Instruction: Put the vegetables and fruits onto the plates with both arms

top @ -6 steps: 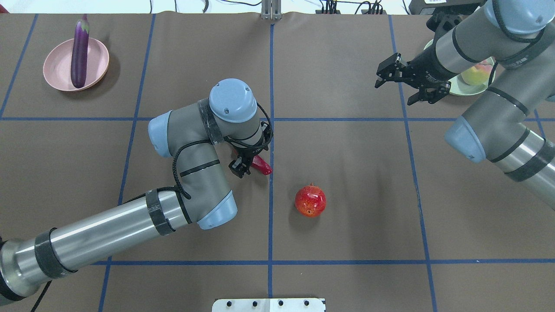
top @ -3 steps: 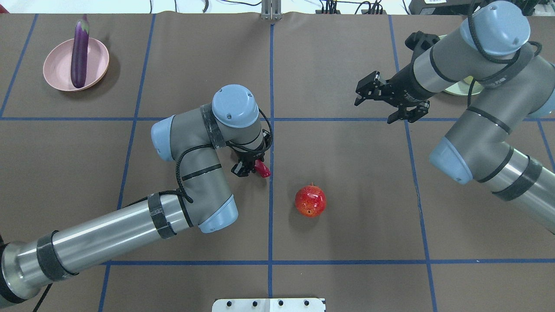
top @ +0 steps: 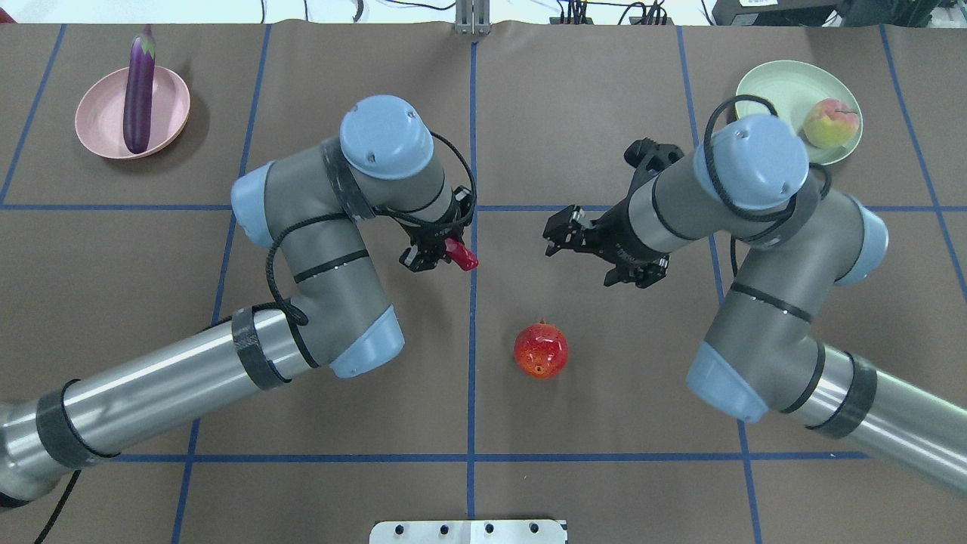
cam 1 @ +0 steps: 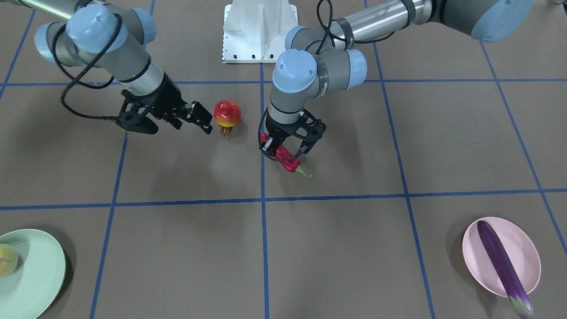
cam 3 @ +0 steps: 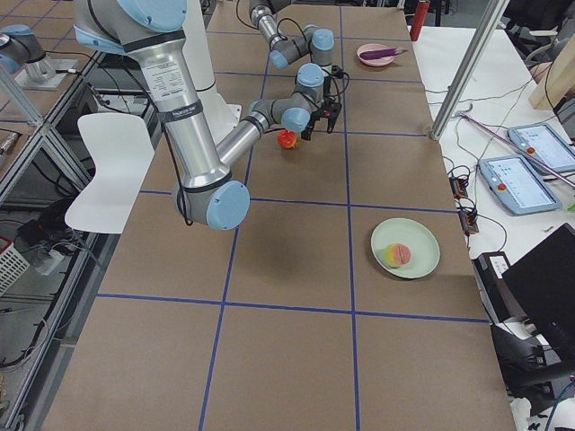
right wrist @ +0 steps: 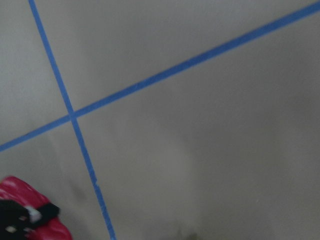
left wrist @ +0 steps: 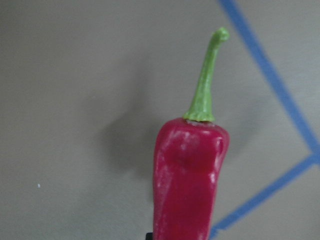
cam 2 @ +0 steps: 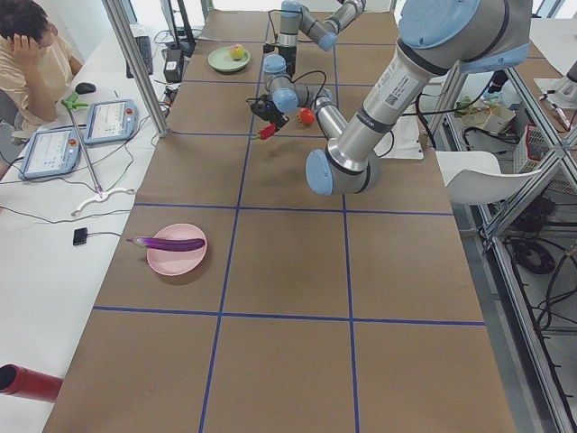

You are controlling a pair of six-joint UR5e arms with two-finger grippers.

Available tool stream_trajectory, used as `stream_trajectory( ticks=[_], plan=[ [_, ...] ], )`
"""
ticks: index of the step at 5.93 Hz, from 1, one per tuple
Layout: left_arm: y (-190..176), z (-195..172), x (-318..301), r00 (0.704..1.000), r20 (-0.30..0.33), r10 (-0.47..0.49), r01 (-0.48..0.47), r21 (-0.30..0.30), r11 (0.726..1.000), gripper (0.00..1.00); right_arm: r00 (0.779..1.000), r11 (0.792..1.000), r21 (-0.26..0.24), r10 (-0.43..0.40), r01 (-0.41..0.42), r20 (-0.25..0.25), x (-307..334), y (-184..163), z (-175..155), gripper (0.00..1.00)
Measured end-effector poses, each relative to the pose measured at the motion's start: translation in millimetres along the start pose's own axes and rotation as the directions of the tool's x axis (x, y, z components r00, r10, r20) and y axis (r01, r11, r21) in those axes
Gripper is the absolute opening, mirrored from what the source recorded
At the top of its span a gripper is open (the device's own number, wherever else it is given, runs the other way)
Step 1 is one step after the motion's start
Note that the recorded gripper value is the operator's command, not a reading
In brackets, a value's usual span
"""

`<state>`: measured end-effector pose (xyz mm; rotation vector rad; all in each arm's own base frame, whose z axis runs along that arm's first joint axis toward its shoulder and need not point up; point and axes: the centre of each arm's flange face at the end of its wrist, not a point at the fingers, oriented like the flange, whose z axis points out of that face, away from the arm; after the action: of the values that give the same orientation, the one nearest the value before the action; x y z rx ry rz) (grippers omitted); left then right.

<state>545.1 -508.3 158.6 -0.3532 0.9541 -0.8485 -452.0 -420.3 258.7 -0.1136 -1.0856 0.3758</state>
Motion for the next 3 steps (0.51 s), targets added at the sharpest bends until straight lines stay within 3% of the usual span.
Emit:
stream_trajectory(
  ticks=[2, 3],
  plan=[
    [-74, -80, 29, 0.996, -0.075, 0.039, -0.04, -0.01, 0.999, 0.0, 0.999, 1.0, 0.0, 0.007, -0.007, -0.043, -7, 58, 39, 1.0],
    [-104, -101, 35, 0.994, -0.092, 0.066, -0.066, 0.006, 0.998, 0.0, 0.997, 1.0, 0.001, 0.011, -0.011, -0.082, -8, 68, 45, 1.0]
  ],
)
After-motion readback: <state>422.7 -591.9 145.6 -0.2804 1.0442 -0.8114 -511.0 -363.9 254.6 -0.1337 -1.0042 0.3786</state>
